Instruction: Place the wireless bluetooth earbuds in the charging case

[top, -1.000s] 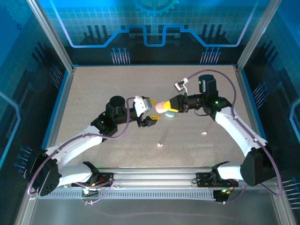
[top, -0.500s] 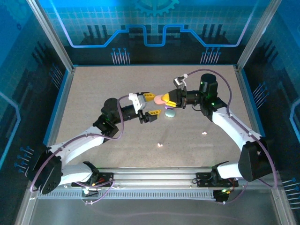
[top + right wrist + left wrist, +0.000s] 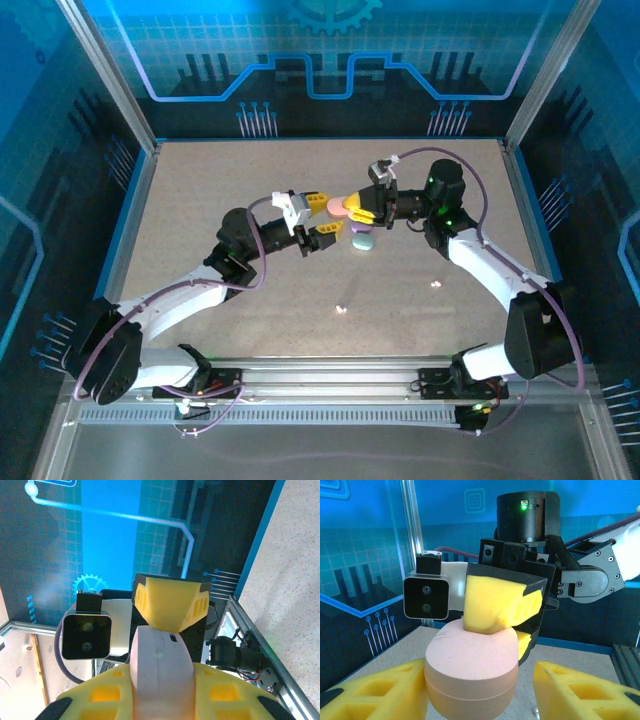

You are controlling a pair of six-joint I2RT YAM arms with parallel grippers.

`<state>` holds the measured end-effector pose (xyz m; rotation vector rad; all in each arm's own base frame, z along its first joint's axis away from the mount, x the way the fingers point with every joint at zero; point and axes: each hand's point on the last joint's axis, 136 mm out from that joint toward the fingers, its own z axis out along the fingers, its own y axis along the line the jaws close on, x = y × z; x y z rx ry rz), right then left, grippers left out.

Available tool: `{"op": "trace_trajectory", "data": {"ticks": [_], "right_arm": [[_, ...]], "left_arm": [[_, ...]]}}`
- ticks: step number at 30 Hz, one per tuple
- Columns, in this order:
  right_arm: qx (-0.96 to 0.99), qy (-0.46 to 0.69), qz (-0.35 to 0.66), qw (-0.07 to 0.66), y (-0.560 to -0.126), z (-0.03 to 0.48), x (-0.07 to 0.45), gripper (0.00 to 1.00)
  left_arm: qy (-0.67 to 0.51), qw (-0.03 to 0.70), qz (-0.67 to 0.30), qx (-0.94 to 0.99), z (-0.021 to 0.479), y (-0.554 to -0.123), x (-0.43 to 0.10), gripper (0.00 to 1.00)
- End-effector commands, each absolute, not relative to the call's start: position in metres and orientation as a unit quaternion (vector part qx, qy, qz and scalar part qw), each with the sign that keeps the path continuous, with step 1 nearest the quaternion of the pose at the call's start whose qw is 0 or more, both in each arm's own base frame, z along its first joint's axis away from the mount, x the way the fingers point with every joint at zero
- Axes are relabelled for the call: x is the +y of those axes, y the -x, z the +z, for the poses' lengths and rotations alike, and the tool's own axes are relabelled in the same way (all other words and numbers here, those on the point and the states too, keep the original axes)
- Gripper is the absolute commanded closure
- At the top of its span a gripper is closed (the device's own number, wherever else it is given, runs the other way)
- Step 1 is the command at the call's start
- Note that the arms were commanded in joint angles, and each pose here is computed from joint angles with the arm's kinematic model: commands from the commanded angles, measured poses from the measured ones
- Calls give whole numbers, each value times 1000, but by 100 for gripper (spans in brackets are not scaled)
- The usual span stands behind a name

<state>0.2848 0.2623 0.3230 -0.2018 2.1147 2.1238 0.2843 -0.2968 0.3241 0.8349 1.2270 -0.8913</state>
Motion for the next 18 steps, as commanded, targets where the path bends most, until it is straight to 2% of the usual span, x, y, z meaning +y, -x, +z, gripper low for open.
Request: {"op": "trace_trajectory", "data": {"ticks": [1, 11, 18], "right_arm": [[697, 64, 710, 79, -289, 324, 267, 82], [697, 65, 710, 77, -289, 323, 270, 81], [698, 63, 709, 76, -289, 321, 270, 80]], "left_arm": [[-386, 644, -414, 515, 330, -273, -304, 45], [-393, 631, -417, 522, 326, -273, -309, 45], [-394, 632, -417, 521, 328, -273, -309, 61]]}}
